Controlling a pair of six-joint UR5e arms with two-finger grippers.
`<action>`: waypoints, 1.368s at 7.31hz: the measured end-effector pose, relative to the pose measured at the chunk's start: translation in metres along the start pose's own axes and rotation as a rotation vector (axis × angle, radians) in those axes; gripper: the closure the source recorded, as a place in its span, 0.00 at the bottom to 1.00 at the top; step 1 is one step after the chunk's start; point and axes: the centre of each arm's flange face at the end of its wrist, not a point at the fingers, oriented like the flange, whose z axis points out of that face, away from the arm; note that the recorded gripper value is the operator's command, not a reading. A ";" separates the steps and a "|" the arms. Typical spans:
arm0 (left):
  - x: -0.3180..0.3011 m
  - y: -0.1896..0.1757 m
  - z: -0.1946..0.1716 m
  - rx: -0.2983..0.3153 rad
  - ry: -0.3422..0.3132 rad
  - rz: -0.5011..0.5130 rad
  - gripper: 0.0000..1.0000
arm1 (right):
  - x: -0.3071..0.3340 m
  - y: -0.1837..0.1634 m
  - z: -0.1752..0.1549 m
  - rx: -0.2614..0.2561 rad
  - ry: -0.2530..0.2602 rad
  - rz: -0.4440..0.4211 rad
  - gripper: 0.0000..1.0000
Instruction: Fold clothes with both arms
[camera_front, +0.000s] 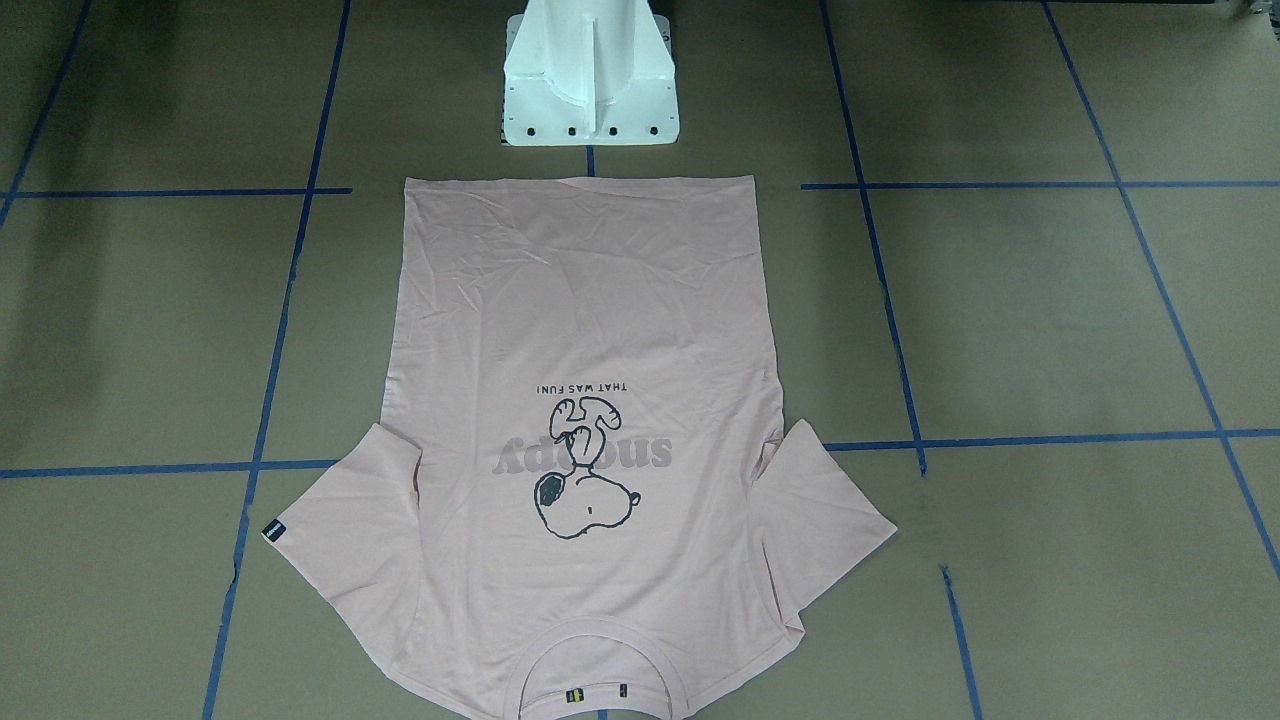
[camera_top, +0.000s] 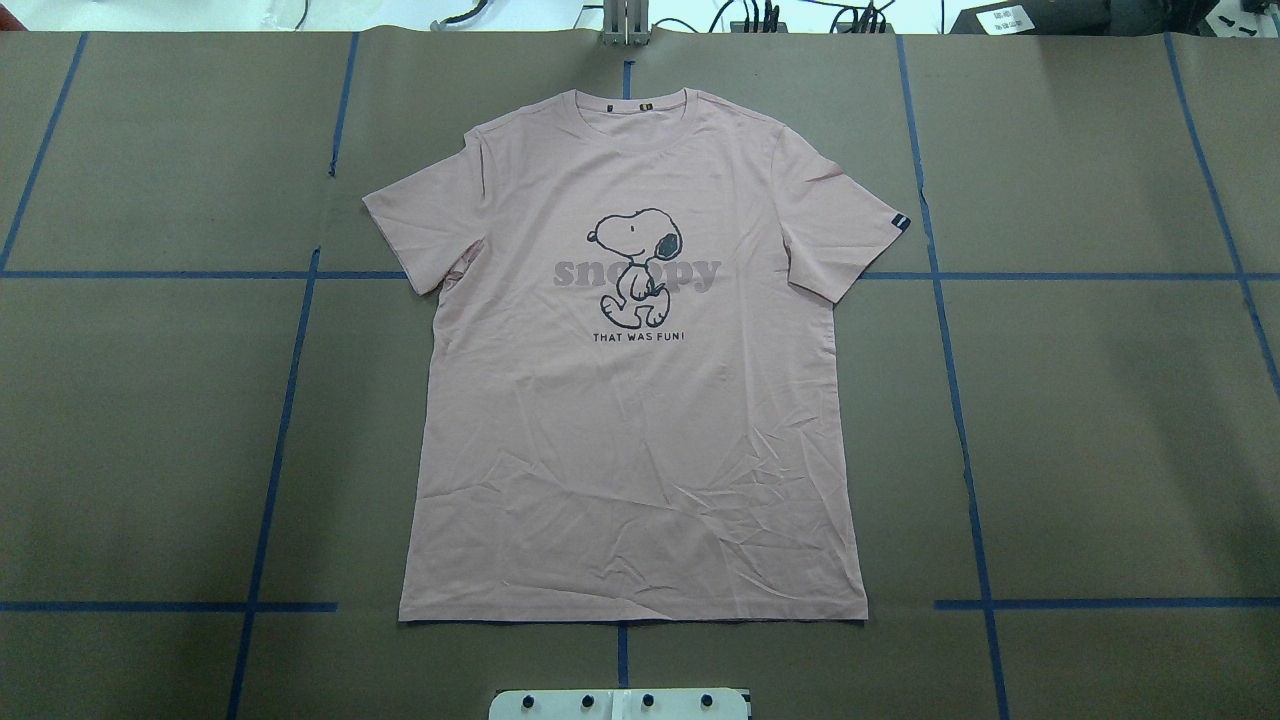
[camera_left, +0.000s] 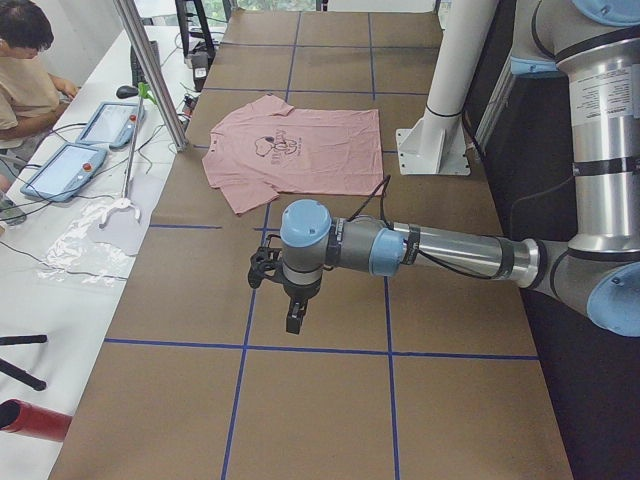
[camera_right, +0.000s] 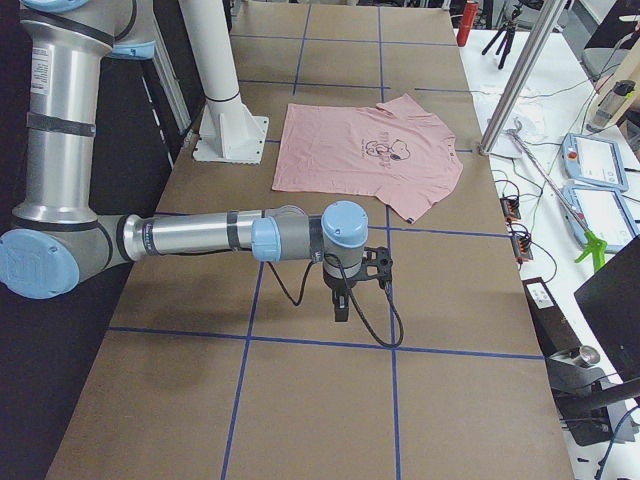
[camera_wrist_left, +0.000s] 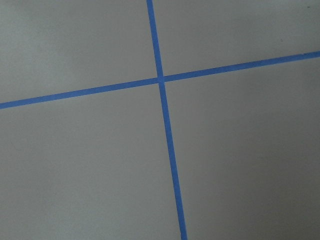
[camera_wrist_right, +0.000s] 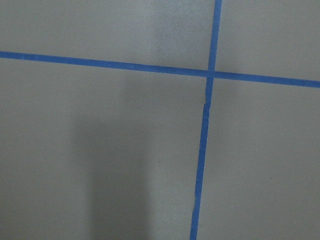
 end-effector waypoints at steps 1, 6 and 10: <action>0.005 0.000 -0.003 0.007 0.012 0.010 0.00 | 0.002 -0.002 0.003 0.015 -0.002 -0.001 0.00; 0.027 -0.001 -0.006 0.039 0.208 0.053 0.00 | -0.043 -0.095 0.024 0.091 -0.091 0.147 0.00; 0.033 -0.003 -0.012 0.064 0.220 0.077 0.00 | -0.213 -0.247 0.099 0.090 -0.136 0.174 0.07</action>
